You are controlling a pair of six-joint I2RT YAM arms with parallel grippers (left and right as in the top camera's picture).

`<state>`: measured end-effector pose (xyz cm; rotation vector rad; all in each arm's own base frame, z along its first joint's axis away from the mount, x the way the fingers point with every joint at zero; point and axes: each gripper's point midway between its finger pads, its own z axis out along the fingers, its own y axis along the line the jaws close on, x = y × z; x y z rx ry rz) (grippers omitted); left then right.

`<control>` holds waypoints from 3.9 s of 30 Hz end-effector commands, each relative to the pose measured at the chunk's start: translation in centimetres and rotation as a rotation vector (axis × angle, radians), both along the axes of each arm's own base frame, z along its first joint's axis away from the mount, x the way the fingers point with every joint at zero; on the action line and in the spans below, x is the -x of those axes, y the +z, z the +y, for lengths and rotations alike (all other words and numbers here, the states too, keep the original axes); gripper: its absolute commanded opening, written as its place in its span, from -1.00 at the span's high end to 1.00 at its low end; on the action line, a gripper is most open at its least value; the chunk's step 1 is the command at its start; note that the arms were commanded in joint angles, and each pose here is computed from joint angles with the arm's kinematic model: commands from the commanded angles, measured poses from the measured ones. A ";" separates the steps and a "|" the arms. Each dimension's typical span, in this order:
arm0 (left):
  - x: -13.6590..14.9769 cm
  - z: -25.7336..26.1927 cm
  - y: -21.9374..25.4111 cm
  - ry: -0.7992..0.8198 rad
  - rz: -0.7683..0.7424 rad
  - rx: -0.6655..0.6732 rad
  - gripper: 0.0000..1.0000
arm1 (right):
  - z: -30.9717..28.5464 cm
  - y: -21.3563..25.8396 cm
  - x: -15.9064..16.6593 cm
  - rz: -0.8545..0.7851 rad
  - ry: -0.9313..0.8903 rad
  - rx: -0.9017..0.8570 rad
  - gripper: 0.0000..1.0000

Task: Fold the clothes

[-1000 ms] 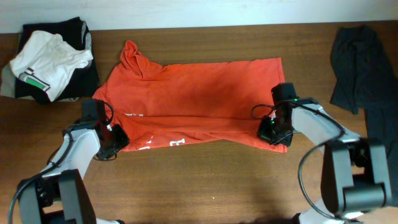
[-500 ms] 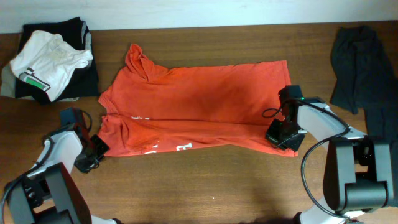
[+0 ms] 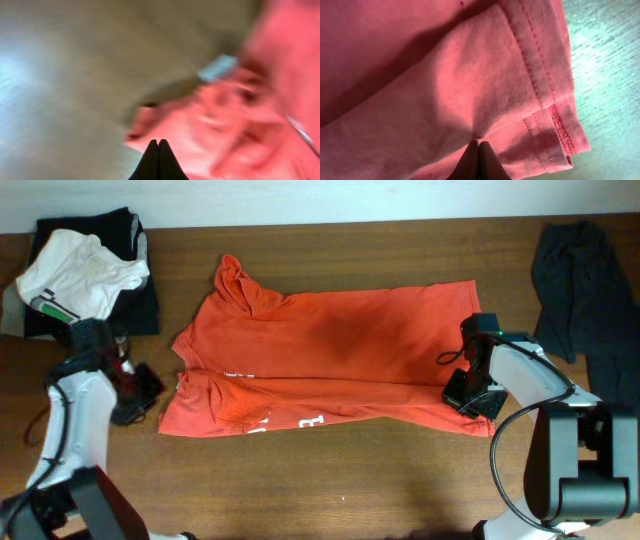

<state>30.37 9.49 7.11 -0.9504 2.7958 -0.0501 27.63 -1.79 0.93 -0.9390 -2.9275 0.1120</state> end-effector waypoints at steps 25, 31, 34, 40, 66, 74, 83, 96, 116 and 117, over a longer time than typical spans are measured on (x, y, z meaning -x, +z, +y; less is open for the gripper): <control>-0.4 -6.8 -10.9 -0.339 0.233 0.150 0.99 | 0.2 0.9 -1.0 -0.049 0.008 -0.024 0.92; 3.2 -1.2 -11.2 -0.084 0.423 -0.065 0.99 | 0.0 0.9 -0.7 -0.035 0.011 -0.011 0.92; 5.2 0.6 -10.6 0.007 0.490 -0.062 0.99 | -0.3 0.9 -0.6 -0.032 0.011 0.005 0.92; 6.2 4.5 -8.0 0.193 0.490 -0.092 0.99 | -0.3 1.0 0.1 -0.004 0.012 0.005 0.92; 3.7 -5.1 -1.1 -0.068 0.255 0.084 -0.98 | 4.7 7.0 -3.7 -0.210 0.216 -0.282 -0.72; 6.1 -6.5 -4.8 -0.052 0.289 0.143 -0.89 | 4.7 7.0 -3.3 -0.194 0.214 -0.284 -0.72; 7.0 -7.1 -6.2 -0.072 0.292 0.169 0.06 | 4.7 7.0 -3.3 -0.193 0.214 -0.284 -0.72; 4.5 -8.1 -5.9 -0.092 0.185 0.235 0.98 | 4.5 6.9 -3.3 -0.193 0.214 -0.276 -0.72; 7.9 -6.4 -5.6 -0.072 0.347 0.130 -0.61 | 4.5 6.7 -3.3 -0.195 0.214 -0.276 -0.73; 8.1 -6.4 -5.8 -0.063 0.349 0.130 -0.57 | 4.5 6.7 -3.4 -0.195 0.215 -0.276 -0.73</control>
